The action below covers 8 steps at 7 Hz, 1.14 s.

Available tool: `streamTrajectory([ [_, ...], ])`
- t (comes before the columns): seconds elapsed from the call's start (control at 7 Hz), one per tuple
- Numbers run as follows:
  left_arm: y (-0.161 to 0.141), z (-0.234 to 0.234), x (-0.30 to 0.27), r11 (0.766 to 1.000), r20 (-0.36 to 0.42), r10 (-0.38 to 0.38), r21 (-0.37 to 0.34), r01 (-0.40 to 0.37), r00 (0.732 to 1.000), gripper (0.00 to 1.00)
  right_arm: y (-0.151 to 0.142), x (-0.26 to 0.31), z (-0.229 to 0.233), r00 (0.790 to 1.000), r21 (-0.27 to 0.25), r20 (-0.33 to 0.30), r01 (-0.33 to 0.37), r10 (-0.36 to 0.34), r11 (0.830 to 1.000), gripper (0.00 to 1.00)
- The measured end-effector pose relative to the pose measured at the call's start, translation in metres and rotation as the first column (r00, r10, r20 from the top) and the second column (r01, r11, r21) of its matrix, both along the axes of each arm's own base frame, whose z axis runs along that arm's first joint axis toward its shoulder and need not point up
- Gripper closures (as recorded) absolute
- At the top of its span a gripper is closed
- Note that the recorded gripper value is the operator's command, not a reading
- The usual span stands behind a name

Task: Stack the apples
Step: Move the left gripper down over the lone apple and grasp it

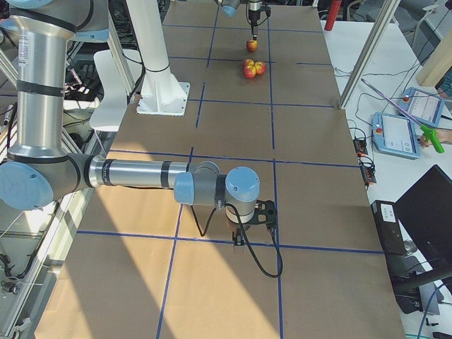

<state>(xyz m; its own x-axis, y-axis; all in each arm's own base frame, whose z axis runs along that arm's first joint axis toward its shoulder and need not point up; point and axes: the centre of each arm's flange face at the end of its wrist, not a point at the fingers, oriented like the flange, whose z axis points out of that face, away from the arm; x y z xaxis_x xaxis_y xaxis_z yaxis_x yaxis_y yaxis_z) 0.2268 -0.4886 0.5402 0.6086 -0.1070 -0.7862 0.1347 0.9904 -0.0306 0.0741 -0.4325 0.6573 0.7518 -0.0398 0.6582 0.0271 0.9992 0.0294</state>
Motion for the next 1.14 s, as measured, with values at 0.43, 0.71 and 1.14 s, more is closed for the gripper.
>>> streamTrajectory([
  [0.43, 0.002, 0.011, 0.012, 1.000, 0.017, 0.013, -0.016, -0.012, 1.000, 0.00, 0.000, 0.000, 0.000, 1.000, -0.001, 0.000, 0.000, 0.000, 1.000, 0.00],
  [0.71, 0.003, 0.013, 0.025, 0.999, 0.019, 0.032, -0.021, -0.031, 0.999, 0.00, 0.000, 0.000, 0.000, 1.000, -0.001, 0.000, 0.000, 0.000, 1.000, 0.00],
  [1.14, 0.004, 0.022, 0.043, 0.998, 0.027, 0.060, -0.036, -0.059, 0.998, 0.07, 0.000, 0.000, 0.000, 1.000, -0.001, 0.000, 0.000, 0.000, 1.000, 0.00],
])
